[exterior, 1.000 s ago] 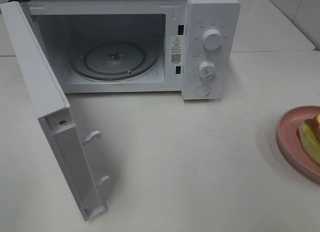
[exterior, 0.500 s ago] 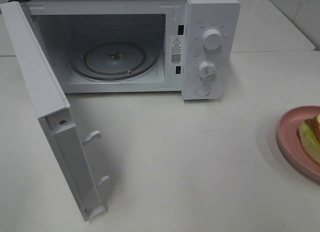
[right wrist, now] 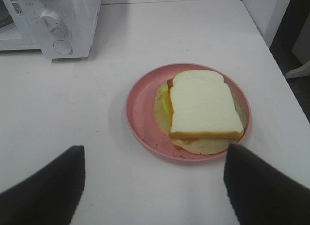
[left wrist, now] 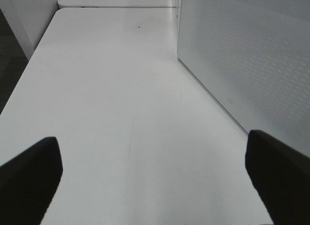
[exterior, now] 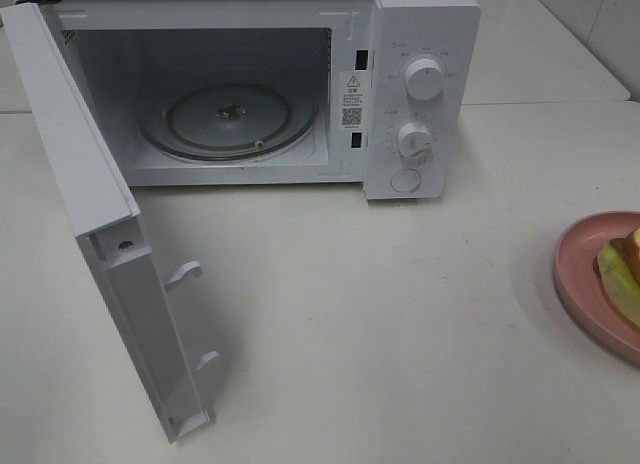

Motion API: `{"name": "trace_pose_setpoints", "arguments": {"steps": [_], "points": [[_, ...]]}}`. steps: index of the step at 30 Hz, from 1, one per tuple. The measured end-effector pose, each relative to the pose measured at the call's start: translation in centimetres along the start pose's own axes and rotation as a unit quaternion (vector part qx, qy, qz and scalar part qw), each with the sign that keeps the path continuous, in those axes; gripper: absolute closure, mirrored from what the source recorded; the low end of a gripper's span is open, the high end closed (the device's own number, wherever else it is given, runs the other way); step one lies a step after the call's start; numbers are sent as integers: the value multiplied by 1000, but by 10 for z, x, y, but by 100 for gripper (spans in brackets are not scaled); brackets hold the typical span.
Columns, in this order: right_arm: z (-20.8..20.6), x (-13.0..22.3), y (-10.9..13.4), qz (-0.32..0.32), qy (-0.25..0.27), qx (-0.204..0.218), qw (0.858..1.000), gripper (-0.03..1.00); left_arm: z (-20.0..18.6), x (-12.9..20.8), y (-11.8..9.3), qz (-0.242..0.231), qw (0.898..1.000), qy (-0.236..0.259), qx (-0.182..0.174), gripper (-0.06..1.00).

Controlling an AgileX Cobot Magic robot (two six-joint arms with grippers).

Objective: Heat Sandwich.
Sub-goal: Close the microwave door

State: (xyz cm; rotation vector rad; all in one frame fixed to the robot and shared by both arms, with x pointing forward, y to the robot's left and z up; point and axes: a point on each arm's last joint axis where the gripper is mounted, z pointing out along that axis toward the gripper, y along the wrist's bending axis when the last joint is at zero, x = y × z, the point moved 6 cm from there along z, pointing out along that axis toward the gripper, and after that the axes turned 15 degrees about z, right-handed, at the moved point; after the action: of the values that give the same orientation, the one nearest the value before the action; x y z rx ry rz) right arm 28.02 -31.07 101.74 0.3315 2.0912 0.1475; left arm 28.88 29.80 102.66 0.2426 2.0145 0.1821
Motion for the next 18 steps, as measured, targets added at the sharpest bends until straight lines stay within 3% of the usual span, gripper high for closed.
{"name": "trace_pose_setpoints", "arguments": {"steps": [18], "points": [[0,0,0,0,0,0,1000,21,0,0,0,0,1000,0,0,-2]]}}
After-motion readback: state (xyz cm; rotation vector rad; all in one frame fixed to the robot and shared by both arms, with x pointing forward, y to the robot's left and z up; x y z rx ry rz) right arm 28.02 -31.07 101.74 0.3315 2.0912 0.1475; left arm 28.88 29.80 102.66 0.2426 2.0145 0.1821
